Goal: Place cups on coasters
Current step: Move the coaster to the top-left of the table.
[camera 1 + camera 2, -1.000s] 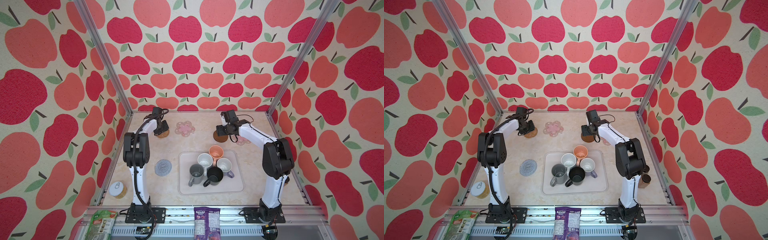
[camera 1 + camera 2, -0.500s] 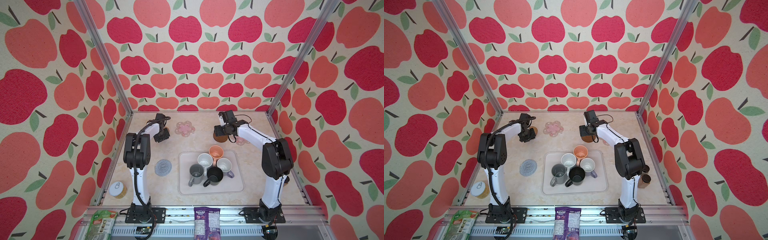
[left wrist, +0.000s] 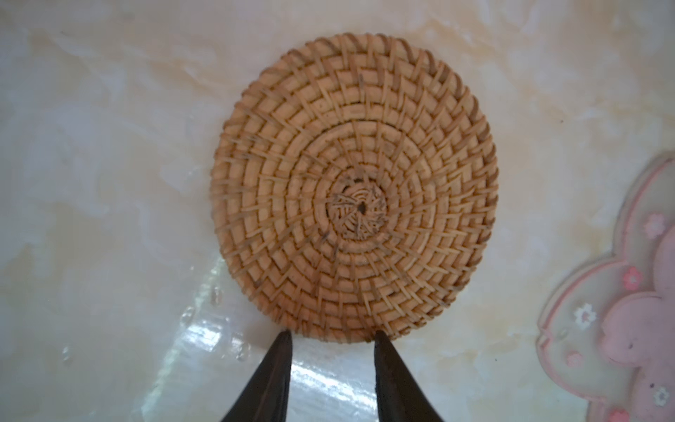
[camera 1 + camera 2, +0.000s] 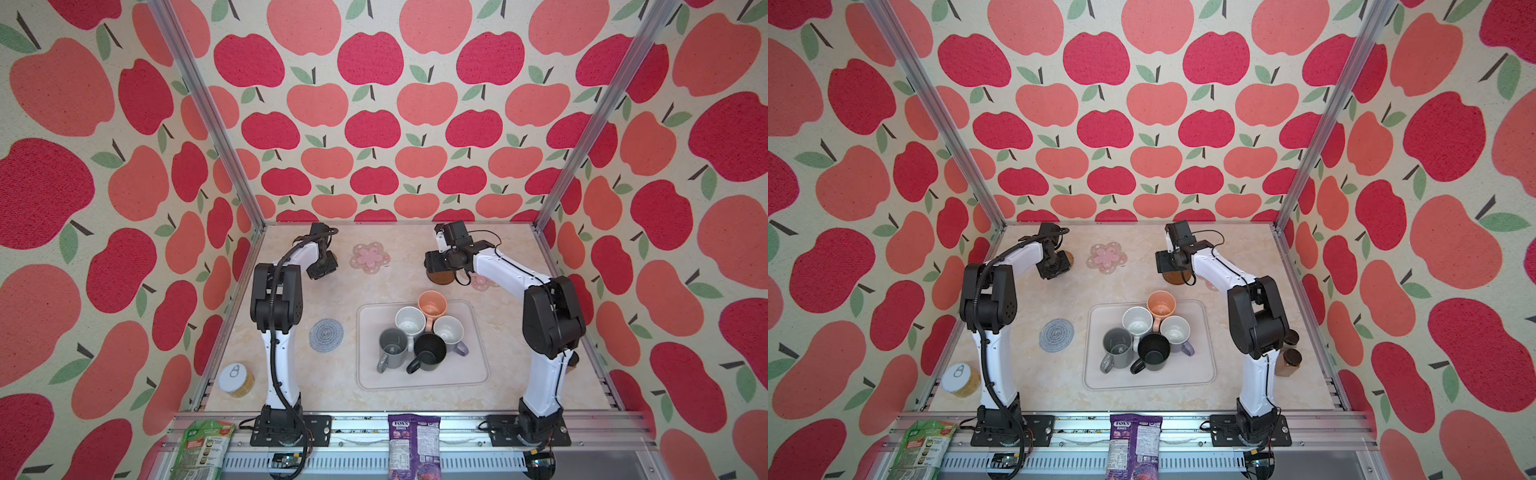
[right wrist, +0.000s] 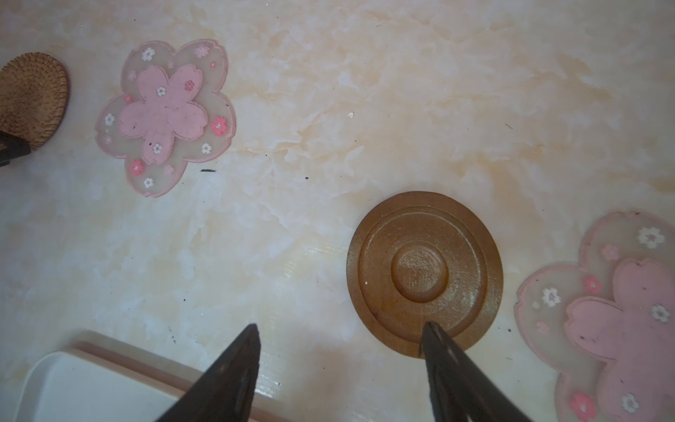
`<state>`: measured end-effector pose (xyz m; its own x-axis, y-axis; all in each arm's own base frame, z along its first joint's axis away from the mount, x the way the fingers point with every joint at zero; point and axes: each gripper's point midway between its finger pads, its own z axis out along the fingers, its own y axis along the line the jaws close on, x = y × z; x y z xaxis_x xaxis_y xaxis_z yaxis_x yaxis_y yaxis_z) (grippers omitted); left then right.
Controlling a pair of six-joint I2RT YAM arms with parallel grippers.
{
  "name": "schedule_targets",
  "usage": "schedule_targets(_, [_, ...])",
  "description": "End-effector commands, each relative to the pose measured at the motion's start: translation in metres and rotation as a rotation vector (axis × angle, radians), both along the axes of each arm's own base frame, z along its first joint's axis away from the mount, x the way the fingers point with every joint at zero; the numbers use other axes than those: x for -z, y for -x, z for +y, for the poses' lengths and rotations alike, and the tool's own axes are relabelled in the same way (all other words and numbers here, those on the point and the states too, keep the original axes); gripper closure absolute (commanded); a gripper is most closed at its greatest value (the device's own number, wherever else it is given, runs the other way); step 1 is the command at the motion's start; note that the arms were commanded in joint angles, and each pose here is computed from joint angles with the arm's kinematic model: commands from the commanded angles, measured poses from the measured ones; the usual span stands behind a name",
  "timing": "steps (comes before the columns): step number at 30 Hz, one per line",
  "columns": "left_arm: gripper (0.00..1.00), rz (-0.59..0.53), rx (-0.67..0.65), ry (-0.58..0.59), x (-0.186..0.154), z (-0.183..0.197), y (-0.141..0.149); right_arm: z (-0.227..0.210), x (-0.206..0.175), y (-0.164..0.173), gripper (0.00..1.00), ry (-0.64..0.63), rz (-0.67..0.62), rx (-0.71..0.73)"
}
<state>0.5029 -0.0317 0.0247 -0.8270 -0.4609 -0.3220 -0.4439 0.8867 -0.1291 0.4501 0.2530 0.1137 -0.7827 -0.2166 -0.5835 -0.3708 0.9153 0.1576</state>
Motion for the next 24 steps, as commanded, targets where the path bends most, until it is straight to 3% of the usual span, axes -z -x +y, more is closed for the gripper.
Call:
schedule_targets(1, [0.60, 0.036, -0.035, -0.015, 0.024, 0.010, -0.004, 0.017, 0.010, 0.002, 0.28, -0.066, 0.040, -0.012])
schedule_targets(11, [0.59, -0.057, -0.030, 0.020, 0.019, 0.011, -0.045, 0.055, 0.022, -0.002, 0.28, -0.175, 0.091, -0.040])
schedule_targets(24, [0.56, -0.220, 0.178, 0.254, -0.001, -0.072, -0.064, 0.093, 0.041, -0.005, 0.28, -0.282, 0.154, -0.050])
